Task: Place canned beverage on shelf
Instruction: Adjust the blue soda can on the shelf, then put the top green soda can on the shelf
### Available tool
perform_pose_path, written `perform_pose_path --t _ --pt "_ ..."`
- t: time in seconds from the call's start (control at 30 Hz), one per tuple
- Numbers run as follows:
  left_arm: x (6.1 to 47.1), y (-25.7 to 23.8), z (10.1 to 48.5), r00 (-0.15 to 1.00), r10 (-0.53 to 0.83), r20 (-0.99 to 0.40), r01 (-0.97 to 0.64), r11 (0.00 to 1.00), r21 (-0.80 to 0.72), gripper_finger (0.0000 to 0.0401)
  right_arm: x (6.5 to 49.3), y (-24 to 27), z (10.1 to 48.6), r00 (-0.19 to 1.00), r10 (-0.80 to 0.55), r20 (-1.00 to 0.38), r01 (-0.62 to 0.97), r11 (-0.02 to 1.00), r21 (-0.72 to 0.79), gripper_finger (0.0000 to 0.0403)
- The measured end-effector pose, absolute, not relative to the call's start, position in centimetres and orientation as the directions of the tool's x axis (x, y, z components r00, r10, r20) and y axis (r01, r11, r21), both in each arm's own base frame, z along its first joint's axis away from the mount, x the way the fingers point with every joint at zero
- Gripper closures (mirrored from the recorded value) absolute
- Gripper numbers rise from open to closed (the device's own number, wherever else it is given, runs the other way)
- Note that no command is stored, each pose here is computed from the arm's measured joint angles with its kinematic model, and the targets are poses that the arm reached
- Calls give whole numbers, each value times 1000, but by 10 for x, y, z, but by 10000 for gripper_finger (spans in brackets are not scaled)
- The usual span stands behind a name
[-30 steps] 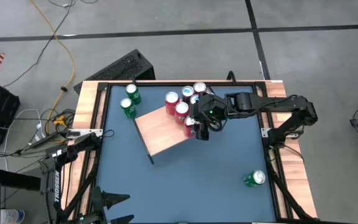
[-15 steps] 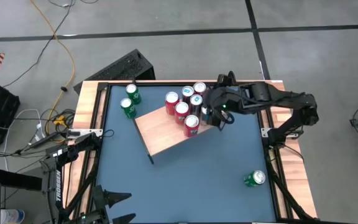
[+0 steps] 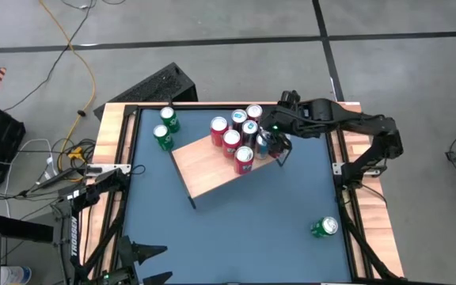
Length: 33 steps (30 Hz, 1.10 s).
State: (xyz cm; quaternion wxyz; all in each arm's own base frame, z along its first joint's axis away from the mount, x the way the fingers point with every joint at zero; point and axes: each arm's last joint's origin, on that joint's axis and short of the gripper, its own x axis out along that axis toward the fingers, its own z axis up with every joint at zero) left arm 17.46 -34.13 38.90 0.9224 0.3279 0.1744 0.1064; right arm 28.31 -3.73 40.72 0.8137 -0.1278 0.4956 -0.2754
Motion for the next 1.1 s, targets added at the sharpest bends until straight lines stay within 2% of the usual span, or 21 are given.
perform_pose_path --t 0.3,0.7,0.87,1.1 --pt "175 -341 389 917 312 -247 -86 761 643 40 287 -30 405 393 -514 -762 277 857 -435 130" --pt "175 -341 389 917 313 -245 -87 760 644 40 291 -25 412 438 -567 -697 299 824 -482 130" --pt "175 -341 389 917 313 -245 -87 760 644 40 286 -4 433 535 -543 -648 273 836 -475 130" --pt "175 -341 391 923 330 -198 -140 767 626 40 286 50 447 703 -421 -573 141 872 -469 130"
